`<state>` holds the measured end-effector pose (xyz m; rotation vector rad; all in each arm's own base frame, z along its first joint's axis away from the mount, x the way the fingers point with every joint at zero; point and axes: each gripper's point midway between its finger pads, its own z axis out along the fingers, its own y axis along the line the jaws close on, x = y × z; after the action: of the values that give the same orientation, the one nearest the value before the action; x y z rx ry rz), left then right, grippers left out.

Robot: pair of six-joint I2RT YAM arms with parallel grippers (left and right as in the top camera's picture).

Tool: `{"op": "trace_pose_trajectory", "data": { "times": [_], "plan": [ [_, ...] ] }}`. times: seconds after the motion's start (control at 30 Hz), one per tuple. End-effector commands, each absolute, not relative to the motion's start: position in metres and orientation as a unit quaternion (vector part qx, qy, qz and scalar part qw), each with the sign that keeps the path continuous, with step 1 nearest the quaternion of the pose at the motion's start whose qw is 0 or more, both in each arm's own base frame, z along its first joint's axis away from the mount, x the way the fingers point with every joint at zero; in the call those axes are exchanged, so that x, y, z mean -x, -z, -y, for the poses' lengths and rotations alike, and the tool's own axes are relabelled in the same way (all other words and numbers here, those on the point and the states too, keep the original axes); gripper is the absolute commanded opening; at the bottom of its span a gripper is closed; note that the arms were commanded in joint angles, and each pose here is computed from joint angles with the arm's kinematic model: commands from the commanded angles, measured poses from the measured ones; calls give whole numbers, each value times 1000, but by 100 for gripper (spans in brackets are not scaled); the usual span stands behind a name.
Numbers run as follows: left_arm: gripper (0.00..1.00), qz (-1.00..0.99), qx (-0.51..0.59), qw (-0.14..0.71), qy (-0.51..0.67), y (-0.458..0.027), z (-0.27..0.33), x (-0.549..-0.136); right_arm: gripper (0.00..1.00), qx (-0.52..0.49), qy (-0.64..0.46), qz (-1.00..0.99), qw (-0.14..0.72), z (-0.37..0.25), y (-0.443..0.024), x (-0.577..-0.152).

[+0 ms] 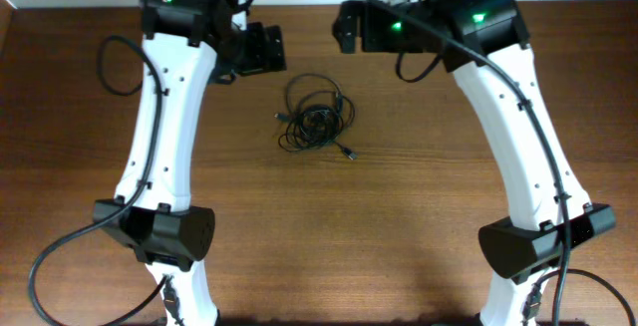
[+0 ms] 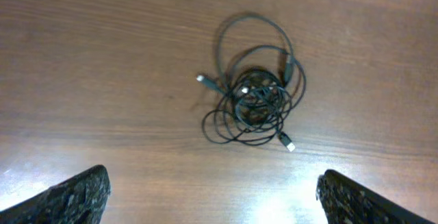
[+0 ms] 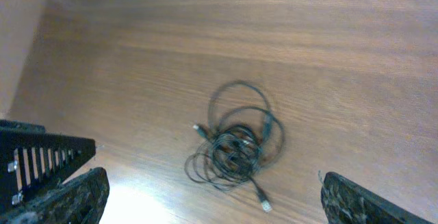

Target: Untangle cables

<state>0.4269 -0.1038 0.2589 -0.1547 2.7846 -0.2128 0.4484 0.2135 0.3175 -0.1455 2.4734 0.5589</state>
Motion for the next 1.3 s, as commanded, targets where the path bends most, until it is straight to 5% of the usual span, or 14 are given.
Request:
{"op": "trace_pose_trajectory", "data": {
  "times": [0.0,0.33,0.87,1.27],
  "plan": [
    [99,-984,13,155,91,-230,135,-431,98,19,-192,-934,301,-173,-327,-448],
    [99,-981,7,168,99,-198,146,-450,98,-77,-133,-972,175,-80,-295,-401],
    [99,-986,-15,139,95,-116,168,-446,98,-47,-173,-942,283,-74,-396,-307],
    [98,-989,-17,89,116,-50,184,-453,98,-44,-176,-937,299,-72,-407,-284]
  ]
}}
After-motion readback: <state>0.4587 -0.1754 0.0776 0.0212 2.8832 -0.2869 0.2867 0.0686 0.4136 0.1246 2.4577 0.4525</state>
